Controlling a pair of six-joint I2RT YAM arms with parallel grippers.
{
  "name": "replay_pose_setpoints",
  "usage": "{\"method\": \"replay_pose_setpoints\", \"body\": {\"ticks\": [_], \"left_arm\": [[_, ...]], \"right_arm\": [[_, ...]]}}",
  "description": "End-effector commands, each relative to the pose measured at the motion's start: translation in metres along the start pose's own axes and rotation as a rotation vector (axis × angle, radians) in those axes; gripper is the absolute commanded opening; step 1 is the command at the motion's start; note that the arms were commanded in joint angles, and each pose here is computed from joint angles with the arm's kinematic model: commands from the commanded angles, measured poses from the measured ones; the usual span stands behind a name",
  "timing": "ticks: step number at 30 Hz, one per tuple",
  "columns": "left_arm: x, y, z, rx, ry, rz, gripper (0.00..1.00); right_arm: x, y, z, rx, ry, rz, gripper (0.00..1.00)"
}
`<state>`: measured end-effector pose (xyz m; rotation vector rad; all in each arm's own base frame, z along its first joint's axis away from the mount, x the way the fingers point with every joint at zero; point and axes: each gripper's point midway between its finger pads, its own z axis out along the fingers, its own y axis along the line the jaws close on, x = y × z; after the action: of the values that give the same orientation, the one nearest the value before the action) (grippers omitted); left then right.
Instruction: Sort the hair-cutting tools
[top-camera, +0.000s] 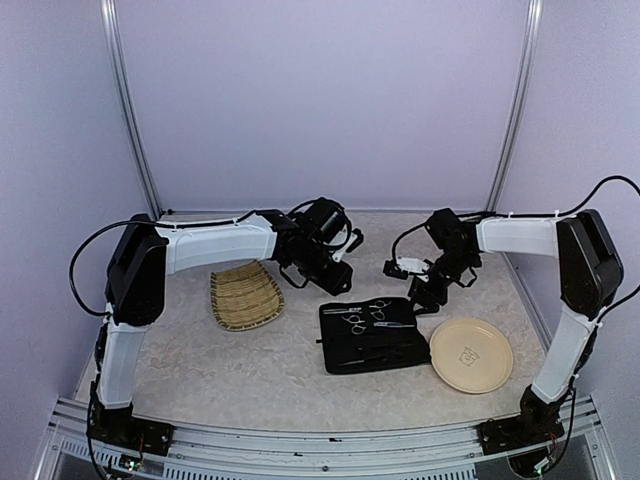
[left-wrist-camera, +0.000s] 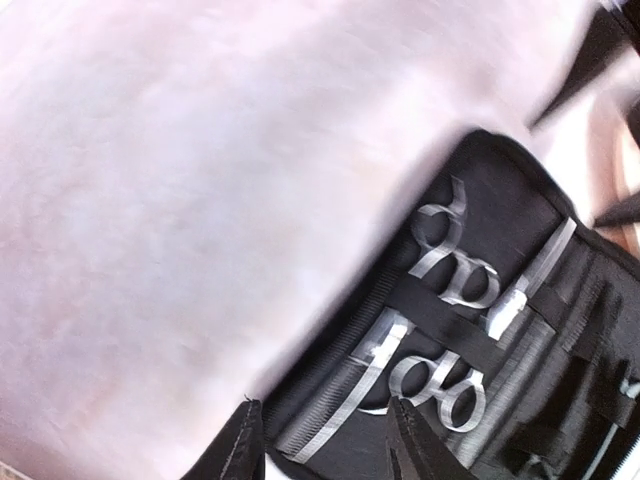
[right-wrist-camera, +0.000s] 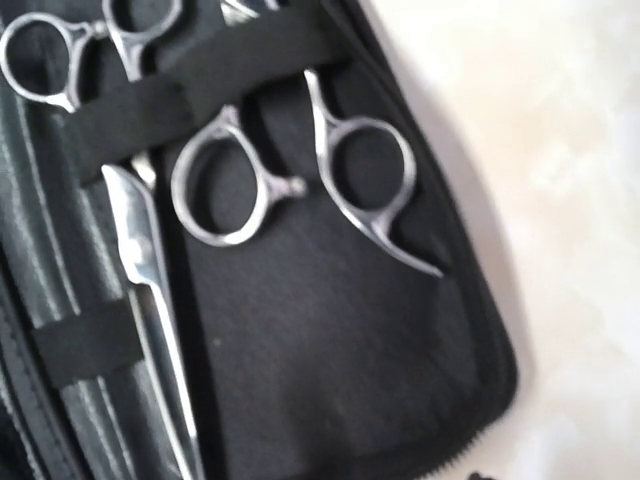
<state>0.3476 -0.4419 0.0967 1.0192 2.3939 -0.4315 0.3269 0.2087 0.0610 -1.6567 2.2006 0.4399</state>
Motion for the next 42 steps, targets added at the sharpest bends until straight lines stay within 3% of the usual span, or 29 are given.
{"method": "replay_pose_setpoints", "body": {"ticks": [1, 8, 10, 19, 42], "left_arm": [[-0.021, 0.025, 0.003, 0.05, -0.074, -0.03, 0.41], [-0.029, 0.028, 0.024, 0.108, -0.087, -0.036, 0.42], [-0.028, 0.021, 0.03, 0.193, -0.085, -0.063, 0.43], [-0.014, 0.023, 0.048, 0.264, -0.039, -0.11, 0.43], [0.041, 0.028, 0.056, 0.348, 0.12, -0.124, 0.44]], "right_arm": [[-0.002, 0.013, 0.011, 0.003, 0.028, -0.092, 0.64], [0.003, 0.023, 0.023, 0.035, 0.086, -0.169, 0.77], [0.007, 0.02, 0.026, 0.06, 0.103, -0.173, 0.78], [0.005, -0.008, 0.036, 0.184, 0.137, -0.117, 0.67], [0.001, -0.026, 0.045, 0.233, 0.139, -0.006, 0.6]]}}
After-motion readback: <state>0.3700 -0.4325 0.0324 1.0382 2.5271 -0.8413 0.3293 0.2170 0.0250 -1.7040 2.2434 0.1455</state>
